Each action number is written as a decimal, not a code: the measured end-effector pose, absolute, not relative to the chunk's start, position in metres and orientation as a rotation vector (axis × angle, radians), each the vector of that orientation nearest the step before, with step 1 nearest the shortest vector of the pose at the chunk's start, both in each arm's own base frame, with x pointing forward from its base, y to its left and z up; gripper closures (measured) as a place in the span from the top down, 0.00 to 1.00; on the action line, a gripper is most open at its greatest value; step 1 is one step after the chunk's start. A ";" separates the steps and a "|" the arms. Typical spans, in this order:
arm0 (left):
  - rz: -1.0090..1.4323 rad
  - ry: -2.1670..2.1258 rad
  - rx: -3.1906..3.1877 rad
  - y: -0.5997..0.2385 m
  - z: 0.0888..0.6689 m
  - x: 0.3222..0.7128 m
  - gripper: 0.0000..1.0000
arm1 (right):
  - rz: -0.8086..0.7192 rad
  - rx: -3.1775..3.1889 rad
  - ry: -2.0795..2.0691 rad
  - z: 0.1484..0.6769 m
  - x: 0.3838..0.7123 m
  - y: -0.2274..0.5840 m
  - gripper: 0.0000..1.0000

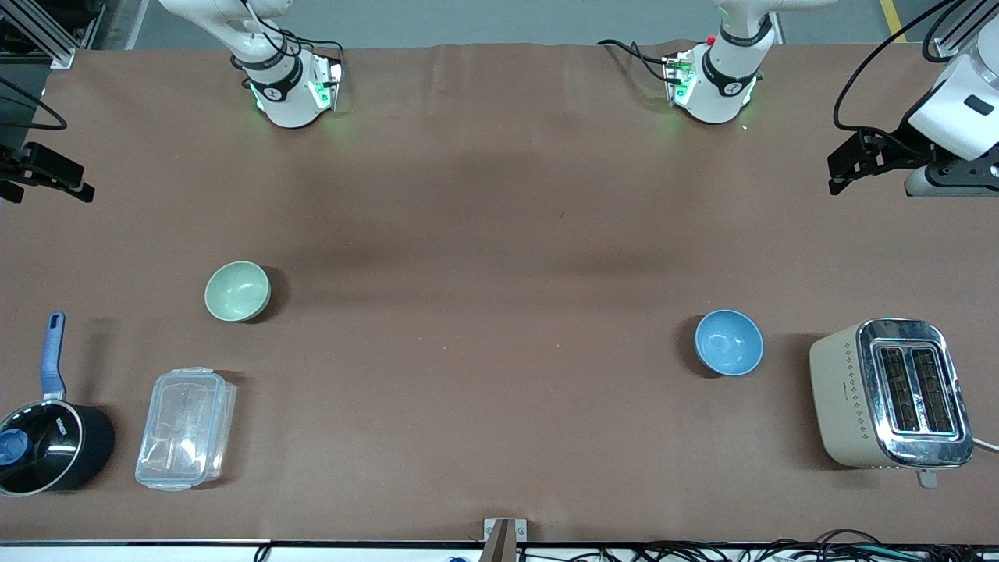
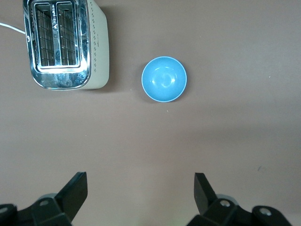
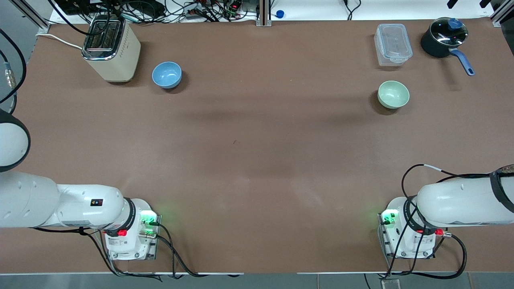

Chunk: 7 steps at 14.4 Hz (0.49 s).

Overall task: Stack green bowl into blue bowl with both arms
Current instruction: 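Move the left gripper toward the blue bowl while the right gripper starts reaching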

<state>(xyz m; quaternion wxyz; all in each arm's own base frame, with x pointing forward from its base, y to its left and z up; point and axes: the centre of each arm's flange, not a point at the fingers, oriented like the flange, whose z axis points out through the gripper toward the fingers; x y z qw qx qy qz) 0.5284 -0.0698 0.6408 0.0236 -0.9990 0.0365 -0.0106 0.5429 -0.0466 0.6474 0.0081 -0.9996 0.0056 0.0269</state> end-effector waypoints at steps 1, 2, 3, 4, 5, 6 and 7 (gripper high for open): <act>-0.030 0.113 -3.092 -0.070 0.640 0.530 1.00 | 0.084 -3.124 0.018 0.647 0.543 -0.047 1.00; -0.028 0.112 -3.093 -0.069 0.639 0.531 1.00 | 0.084 -3.124 0.018 0.647 0.543 -0.047 1.00; -0.025 0.111 -3.093 -0.069 0.638 0.531 1.00 | 0.084 -3.124 0.018 0.647 0.543 -0.047 1.00; -0.021 0.110 -3.093 -0.069 0.637 0.532 1.00 | 0.084 -3.124 0.018 0.647 0.543 -0.047 1.00; -0.011 0.111 -3.094 -0.069 0.633 0.535 1.00 | 0.084 -3.124 0.018 0.647 0.543 -0.047 1.00; 0.006 0.115 -3.094 -0.069 0.627 0.540 1.00 | 0.084 -3.124 0.018 0.647 0.543 -0.047 1.00; 0.040 0.128 -3.094 -0.067 0.614 0.548 1.00 | 0.084 -3.124 0.018 0.647 0.543 -0.047 1.00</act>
